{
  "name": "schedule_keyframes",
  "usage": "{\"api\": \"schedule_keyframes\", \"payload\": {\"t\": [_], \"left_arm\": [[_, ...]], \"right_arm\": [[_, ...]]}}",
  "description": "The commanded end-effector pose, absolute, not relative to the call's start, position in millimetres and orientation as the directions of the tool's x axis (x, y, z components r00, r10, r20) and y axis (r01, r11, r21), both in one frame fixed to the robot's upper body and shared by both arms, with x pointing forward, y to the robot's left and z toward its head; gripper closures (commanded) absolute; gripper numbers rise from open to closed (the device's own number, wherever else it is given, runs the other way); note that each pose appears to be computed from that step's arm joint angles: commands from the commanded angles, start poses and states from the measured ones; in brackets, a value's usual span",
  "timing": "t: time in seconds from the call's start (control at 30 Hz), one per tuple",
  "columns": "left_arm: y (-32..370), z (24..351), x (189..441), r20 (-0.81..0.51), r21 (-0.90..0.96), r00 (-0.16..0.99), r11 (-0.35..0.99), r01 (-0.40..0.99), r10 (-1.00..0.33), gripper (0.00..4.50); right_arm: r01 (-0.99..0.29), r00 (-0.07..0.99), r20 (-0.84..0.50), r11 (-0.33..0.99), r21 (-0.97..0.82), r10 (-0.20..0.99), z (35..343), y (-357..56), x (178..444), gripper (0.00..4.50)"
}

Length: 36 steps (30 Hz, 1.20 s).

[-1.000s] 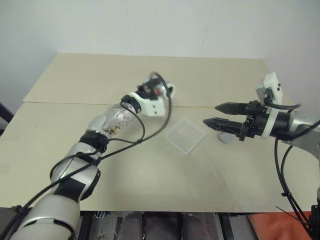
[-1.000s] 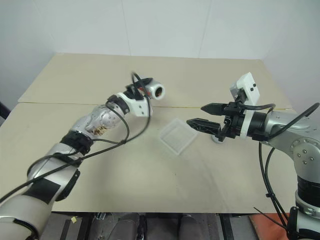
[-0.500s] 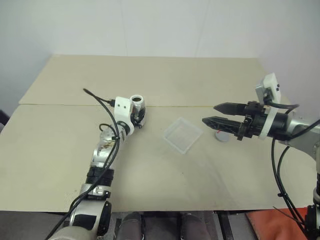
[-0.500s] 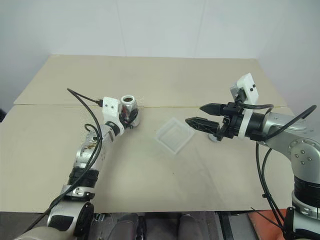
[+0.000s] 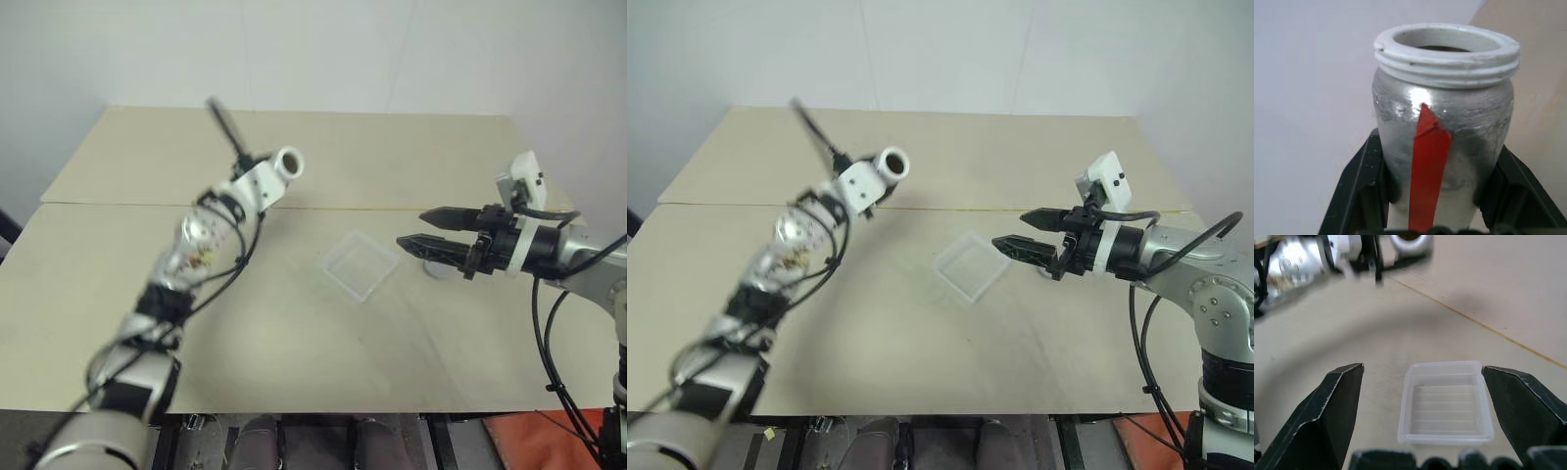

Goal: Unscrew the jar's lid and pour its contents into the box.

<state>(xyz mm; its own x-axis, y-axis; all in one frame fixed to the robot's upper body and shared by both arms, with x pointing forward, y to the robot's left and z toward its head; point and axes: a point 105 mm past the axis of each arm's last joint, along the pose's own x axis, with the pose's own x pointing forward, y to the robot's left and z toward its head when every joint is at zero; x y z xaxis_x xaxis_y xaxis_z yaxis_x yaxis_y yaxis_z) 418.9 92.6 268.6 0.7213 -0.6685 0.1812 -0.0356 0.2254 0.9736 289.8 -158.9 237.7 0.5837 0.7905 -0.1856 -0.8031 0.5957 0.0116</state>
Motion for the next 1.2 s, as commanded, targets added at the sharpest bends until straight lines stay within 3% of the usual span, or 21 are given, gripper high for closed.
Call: {"api": "schedule_keyframes", "payload": {"t": [0.03,0.17,0.3,0.53,0.83,0.97,1.1,1.2], "left_arm": [[49.5,259.3,403.3,0.094,0.967,0.557,-0.058,-0.25,-0.825,2.56],[5.9,220.7,393.6,-0.072,0.826,0.459,-0.31,-0.47,-0.886,2.56],[-26.8,189.9,389.5,-0.153,0.652,0.401,-0.396,-0.646,-0.903,2.56],[-46.1,178.8,390.8,-0.169,0.547,0.364,-0.394,-0.739,-0.916,2.56],[-37.3,180.8,392.6,-0.161,0.594,0.374,-0.392,-0.702,-0.913,2.56],[-26.2,190.4,397.6,-0.108,0.72,0.426,-0.366,-0.589,-0.898,2.56],[-8.7,209.4,399.8,-0.012,0.833,0.463,-0.266,-0.486,-0.886,2.56],[12.7,227.2,404.3,0.105,0.949,0.521,-0.071,-0.307,-0.847,2.56]], "right_arm": [[-0.795,0.604,-0.159,0.604,-0.053,0.781,250.8,-162.7,288.7,0.03],[-0.79,0.611,-0.161,0.611,-0.06,0.775,252.2,-163.6,288.1,0.03],[-0.779,0.625,-0.17,0.623,-0.071,0.762,255.5,-164.8,287.9,0.03],[-0.769,0.638,-0.147,0.635,-0.07,0.756,264.1,-165.5,281.5,0.03],[-0.772,0.632,-0.149,0.634,-0.042,0.76,263.5,-164.2,282.2,0.03],[-0.77,0.634,-0.145,0.637,-0.033,0.759,260.9,-164.0,284.0,0.03],[-0.773,0.632,-0.138,0.633,-0.037,0.763,260.6,-163.4,285.2,0.03],[-0.78,0.624,-0.123,0.622,-0.06,0.771,264.8,-162.7,288.5,0.03]]}}
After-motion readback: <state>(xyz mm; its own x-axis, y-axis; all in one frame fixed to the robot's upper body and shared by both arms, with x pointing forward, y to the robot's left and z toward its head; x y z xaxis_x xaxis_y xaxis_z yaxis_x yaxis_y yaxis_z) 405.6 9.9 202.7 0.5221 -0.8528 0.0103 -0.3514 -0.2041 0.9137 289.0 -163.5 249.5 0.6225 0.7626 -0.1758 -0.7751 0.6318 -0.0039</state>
